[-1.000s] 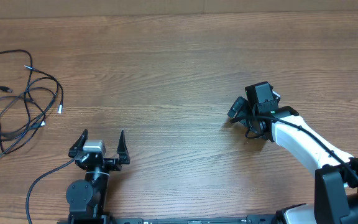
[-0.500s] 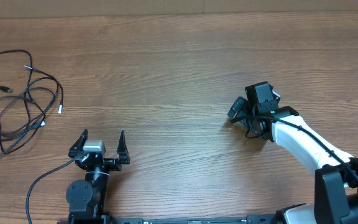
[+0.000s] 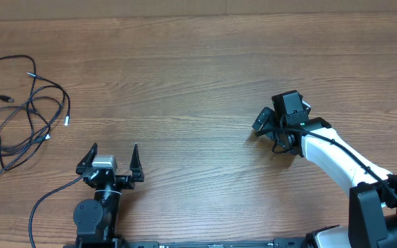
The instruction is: Untangle cables
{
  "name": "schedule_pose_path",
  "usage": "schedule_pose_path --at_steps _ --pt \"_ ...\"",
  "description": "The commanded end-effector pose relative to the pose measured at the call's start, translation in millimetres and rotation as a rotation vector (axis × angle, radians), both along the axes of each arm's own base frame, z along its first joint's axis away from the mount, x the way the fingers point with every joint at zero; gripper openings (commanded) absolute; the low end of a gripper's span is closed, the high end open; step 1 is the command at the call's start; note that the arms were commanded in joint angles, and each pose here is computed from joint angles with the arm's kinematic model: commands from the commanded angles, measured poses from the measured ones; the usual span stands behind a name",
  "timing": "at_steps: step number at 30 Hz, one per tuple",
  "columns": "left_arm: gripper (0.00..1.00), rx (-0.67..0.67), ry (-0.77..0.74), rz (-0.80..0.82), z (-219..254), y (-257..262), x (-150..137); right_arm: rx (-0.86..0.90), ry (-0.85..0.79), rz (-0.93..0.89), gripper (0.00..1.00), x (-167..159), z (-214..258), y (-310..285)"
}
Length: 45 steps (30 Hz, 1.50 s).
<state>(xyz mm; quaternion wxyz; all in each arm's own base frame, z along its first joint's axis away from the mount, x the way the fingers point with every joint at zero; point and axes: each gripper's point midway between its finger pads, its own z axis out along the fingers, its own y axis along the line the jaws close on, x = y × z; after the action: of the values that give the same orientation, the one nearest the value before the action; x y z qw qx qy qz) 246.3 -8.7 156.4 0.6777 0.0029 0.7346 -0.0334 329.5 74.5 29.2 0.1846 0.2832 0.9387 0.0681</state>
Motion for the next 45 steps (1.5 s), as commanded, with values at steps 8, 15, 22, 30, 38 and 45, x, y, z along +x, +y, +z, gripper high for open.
schedule_pose_path --at_steps 8,15,22,30,38,45 --pt "1.00 0.027 -0.007 -0.002 0 0 0 0.035 -0.186 -0.010 1.00 10 60 -2" --pt "1.00 0.027 -0.007 -0.002 0 0 0 0.107 -0.456 -0.012 1.00 4 151 -3" --pt "1.00 0.027 -0.007 -0.002 0 0 0 0.174 -0.702 -0.014 1.00 -25 231 -11" --pt "1.00 0.027 -0.007 -0.002 0 0 0 0.245 -0.967 -0.015 1.00 -75 304 -24" --pt "1.00 0.027 -0.007 -0.002 0 0 0 0.227 -0.929 -0.029 1.00 -81 290 -29" --pt "1.00 0.027 -0.007 -0.002 0 0 0 0.180 -0.799 -0.057 1.00 -110 257 -43"
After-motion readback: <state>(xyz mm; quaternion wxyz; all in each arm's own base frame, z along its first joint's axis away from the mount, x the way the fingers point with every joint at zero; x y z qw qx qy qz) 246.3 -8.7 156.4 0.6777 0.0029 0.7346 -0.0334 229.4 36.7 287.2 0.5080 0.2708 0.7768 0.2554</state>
